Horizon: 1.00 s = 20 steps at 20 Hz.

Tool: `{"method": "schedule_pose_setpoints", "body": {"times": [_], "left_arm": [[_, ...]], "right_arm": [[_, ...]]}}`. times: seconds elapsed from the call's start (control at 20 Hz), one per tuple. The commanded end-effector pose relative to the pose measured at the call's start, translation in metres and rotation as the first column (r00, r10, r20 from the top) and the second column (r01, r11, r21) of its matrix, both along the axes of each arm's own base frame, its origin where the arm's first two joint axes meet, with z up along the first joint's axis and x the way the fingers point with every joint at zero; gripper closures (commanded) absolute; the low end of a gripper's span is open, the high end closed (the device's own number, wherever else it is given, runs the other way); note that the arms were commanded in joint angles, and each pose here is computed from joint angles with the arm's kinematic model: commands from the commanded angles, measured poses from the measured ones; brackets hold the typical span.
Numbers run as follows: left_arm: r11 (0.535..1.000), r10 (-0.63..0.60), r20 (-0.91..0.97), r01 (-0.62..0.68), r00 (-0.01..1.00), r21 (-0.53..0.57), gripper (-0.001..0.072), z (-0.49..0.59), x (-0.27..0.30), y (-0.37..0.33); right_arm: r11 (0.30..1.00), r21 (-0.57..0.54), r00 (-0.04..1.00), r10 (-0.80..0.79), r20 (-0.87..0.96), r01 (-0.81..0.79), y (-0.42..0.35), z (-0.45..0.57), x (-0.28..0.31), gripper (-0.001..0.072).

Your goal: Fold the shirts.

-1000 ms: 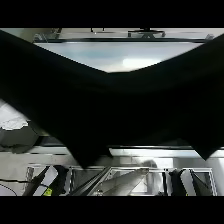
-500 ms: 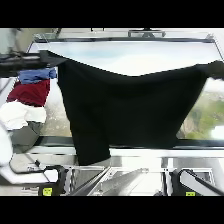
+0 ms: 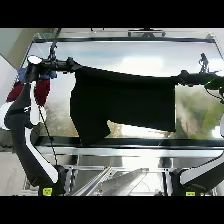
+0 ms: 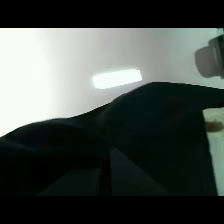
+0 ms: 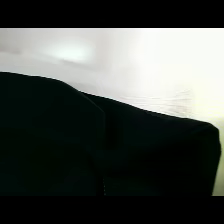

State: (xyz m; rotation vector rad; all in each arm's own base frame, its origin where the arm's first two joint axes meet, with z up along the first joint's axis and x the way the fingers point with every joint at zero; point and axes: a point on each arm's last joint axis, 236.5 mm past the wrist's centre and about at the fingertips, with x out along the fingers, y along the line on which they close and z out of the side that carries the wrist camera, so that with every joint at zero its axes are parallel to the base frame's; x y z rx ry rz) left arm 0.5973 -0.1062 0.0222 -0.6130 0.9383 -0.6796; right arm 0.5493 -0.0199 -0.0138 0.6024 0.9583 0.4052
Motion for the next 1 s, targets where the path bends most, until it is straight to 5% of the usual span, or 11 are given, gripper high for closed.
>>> {"method": "schedule_pose_setpoints", "body": {"times": [0.0,0.35,0.4,0.45,0.5,0.55,0.65,0.95], "left_arm": [[0.991,0.003,-0.060,0.005,0.998,0.134,0.0696,-0.052,-0.006,0.013],[0.882,0.000,-0.121,0.057,0.993,0.467,0.0696,-0.089,-0.015,0.029],[0.885,-0.013,-0.116,0.066,0.993,0.462,0.0651,-0.084,-0.015,0.022],[0.883,-0.035,-0.126,0.090,0.991,0.461,0.0362,-0.079,-0.019,0.018],[0.880,-0.066,-0.153,0.129,0.986,0.458,0.0107,-0.073,-0.028,0.013],[0.880,-0.072,-0.189,0.152,0.979,0.451,0.0002,-0.066,-0.040,0.014],[0.894,-0.042,-0.286,0.164,0.957,0.417,0.0079,-0.057,-0.069,0.026],[0.920,-0.045,-0.617,0.273,0.786,0.282,0.0079,-0.085,-0.215,0.050]], "right_arm": [[0.988,-0.149,0.993,0.019,-0.114,-0.036,-0.021,-0.042,-0.009,0.0689],[0.953,-0.284,0.977,0.048,-0.207,-0.107,-0.018,-0.072,-0.022,0.0687],[0.953,-0.281,0.976,0.054,-0.212,-0.113,-0.015,-0.072,-0.023,0.0604],[0.959,-0.263,0.971,0.044,-0.235,-0.108,-0.012,-0.071,-0.027,0.0349],[0.962,-0.241,0.961,0.064,-0.269,-0.132,-0.008,-0.064,-0.036,0.0329],[0.962,-0.222,0.951,0.092,-0.295,-0.162,-0.007,-0.053,-0.048,0.0340],[0.964,-0.183,0.932,0.120,-0.342,-0.191,-0.016,-0.024,-0.077,0.0340],[0.993,-0.115,0.889,-0.050,-0.455,-0.003,-0.052,-0.025,-0.190,0.0310]]}}
